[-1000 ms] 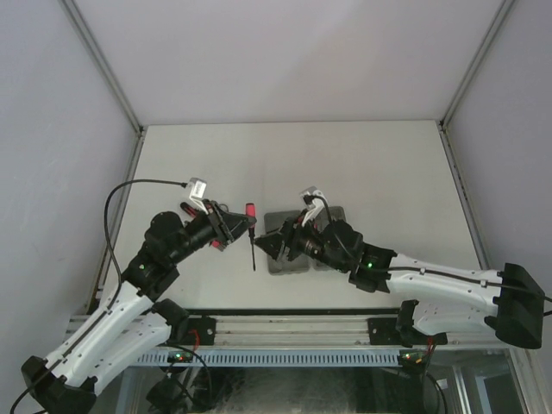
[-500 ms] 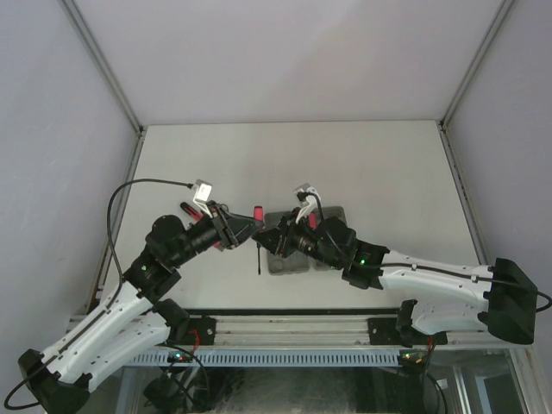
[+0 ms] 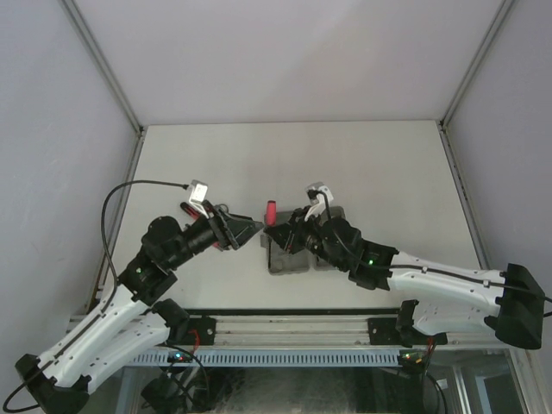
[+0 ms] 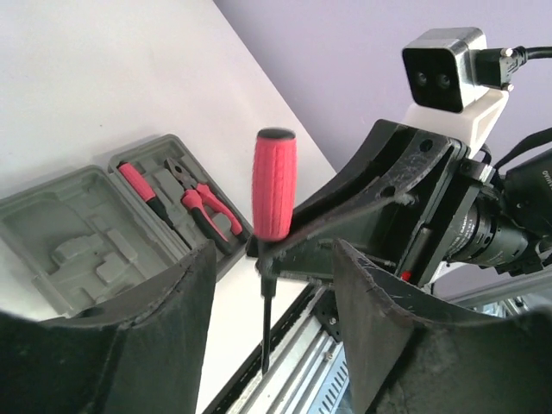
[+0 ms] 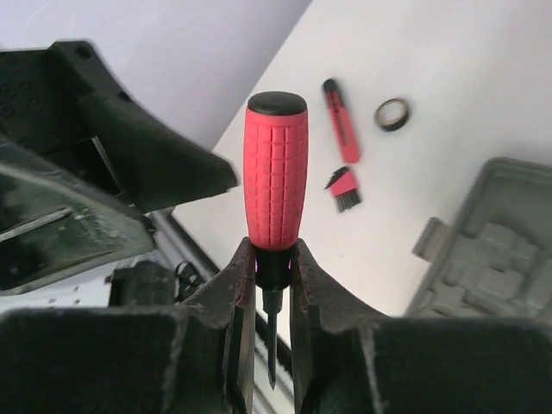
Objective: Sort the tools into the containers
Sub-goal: Pick up the screwdriver from the center of the board.
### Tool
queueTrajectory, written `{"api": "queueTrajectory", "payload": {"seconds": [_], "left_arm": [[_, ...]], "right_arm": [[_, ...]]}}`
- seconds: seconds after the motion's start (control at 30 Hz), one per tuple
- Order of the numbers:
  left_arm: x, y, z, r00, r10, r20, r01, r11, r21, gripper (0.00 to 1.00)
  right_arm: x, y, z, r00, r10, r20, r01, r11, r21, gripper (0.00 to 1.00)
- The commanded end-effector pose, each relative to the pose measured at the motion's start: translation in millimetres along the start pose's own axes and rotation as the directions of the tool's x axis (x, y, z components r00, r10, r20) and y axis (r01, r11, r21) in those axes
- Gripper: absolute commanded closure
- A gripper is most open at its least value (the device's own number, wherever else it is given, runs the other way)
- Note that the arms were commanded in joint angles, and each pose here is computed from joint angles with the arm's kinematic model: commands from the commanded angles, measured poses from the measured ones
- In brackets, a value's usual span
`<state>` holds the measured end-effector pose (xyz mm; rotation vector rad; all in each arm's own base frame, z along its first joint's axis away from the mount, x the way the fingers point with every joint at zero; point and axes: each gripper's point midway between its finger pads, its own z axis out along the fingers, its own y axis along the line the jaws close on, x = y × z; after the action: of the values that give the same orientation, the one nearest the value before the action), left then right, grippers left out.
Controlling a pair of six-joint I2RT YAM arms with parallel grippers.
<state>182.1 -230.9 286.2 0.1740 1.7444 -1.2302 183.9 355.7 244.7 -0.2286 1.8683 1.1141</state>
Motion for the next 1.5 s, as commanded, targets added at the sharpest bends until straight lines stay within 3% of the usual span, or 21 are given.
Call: {"api": "queueTrajectory", "payload": {"seconds": [0.0, 0.13, 0.27, 0.47, 0.63, 0.73, 0.93, 1.13, 1.47], "left_arm": [[-32.2, -16.6, -12.8, 0.996, 0.056, 0.065, -0.055, 0.998, -0.026, 0.39], [-39.1, -11.6, -19.1, 0.994, 0.093, 0.060, -0.087, 0.992, -0.089, 0.39], [-44.6, -13.6, -23.2, 0.993, 0.102, 0.063, -0.095, 0.990, -0.105, 0.38], [-44.4, -14.7, -24.1, 0.993, 0.102, 0.055, -0.096, 0.990, -0.105, 0.38], [-41.5, -15.5, -21.2, 0.994, 0.106, 0.032, -0.103, 0.990, -0.097, 0.40], [-38.4, -18.9, -20.3, 0.994, 0.105, 0.016, -0.104, 0.992, -0.076, 0.40], [-35.4, -26.6, -18.7, 0.993, 0.116, -0.007, -0.117, 0.992, -0.041, 0.37], [-23.6, -39.5, -10.4, 0.987, 0.143, -0.068, -0.143, 0.990, 0.013, 0.33], [10.2, -50.7, 11.6, 0.960, 0.188, -0.209, -0.179, 0.982, 0.062, 0.30]], "right_arm": [[-47.1, -17.8, -16.0, 0.987, -0.047, 0.157, 0.025, 0.990, 0.141, 1.00], [-58.7, -36.0, -27.9, 0.961, -0.213, 0.174, 0.172, 0.959, 0.227, 1.00], [-66.6, -33.8, -36.1, 0.880, -0.450, 0.149, 0.417, 0.885, 0.209, 1.00], [-62.8, -14.0, -49.4, 0.685, -0.716, 0.130, 0.716, 0.696, 0.058, 1.00], [-47.8, -12.1, -60.0, 0.538, -0.837, 0.101, 0.843, 0.536, -0.049, 1.00], [-32.1, -13.3, -64.4, 0.403, -0.911, 0.090, 0.911, 0.389, -0.137, 1.00], [-4.2, -23.5, -74.1, 0.096, -0.991, 0.097, 0.966, 0.069, -0.250, 1.00], [-1.8, -34.1, -78.9, -0.089, -0.991, 0.097, 0.956, -0.112, -0.270, 1.00], [-12.7, -42.4, -77.3, -0.320, -0.946, 0.052, 0.920, -0.323, -0.220, 1.00]]}}
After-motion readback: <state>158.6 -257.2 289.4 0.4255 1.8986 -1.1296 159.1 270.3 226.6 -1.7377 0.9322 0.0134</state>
